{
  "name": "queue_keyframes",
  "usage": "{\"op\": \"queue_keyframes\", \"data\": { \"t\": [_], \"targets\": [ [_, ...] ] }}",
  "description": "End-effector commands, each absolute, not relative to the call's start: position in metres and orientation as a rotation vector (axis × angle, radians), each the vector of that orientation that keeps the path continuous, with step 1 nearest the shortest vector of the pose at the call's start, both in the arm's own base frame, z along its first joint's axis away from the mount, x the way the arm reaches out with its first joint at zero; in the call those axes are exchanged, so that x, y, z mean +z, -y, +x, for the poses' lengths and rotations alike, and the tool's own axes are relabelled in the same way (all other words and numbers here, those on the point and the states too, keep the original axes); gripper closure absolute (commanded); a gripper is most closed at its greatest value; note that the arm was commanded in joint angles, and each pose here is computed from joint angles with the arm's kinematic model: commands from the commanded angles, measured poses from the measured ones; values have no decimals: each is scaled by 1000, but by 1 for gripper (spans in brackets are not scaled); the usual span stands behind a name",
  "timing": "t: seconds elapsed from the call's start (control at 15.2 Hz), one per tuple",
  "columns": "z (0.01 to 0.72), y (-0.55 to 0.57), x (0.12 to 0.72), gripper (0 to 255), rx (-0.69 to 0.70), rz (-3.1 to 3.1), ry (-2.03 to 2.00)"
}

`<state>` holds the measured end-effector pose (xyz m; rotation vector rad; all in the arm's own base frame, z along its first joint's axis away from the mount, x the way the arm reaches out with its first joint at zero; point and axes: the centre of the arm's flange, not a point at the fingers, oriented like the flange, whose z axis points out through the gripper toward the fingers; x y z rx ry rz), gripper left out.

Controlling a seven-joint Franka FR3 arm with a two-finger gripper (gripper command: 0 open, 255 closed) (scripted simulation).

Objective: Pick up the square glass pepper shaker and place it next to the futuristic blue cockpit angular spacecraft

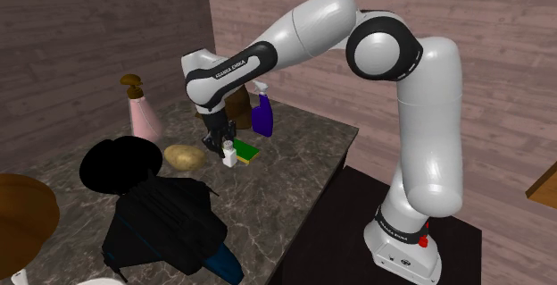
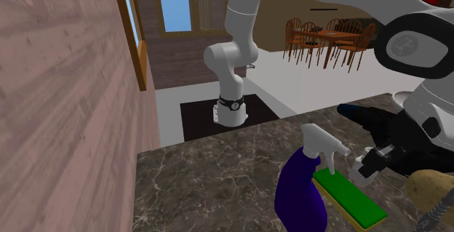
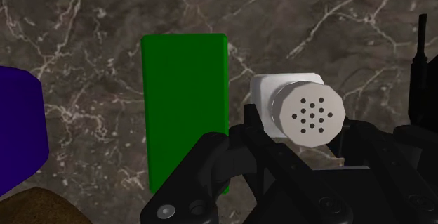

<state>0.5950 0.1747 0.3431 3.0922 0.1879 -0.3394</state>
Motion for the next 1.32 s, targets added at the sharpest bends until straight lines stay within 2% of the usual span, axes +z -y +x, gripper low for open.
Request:
{"op": "queue_keyframes", "data": {
  "t": [0.0, 0.07, 0.13, 0.46, 0.73, 1.25],
  "targets": [
    [595, -175, 343, 255, -339, 3092, -188],
    [595, -175, 343, 255, -339, 3092, -188],
    [595, -175, 343, 0, -339, 3092, -188],
    [595, -175, 343, 0, -339, 3092, -188],
    [606, -177, 392, 0, -339, 3092, -188],
    [606, -177, 392, 0, -339, 3092, -188]
  ]
}}
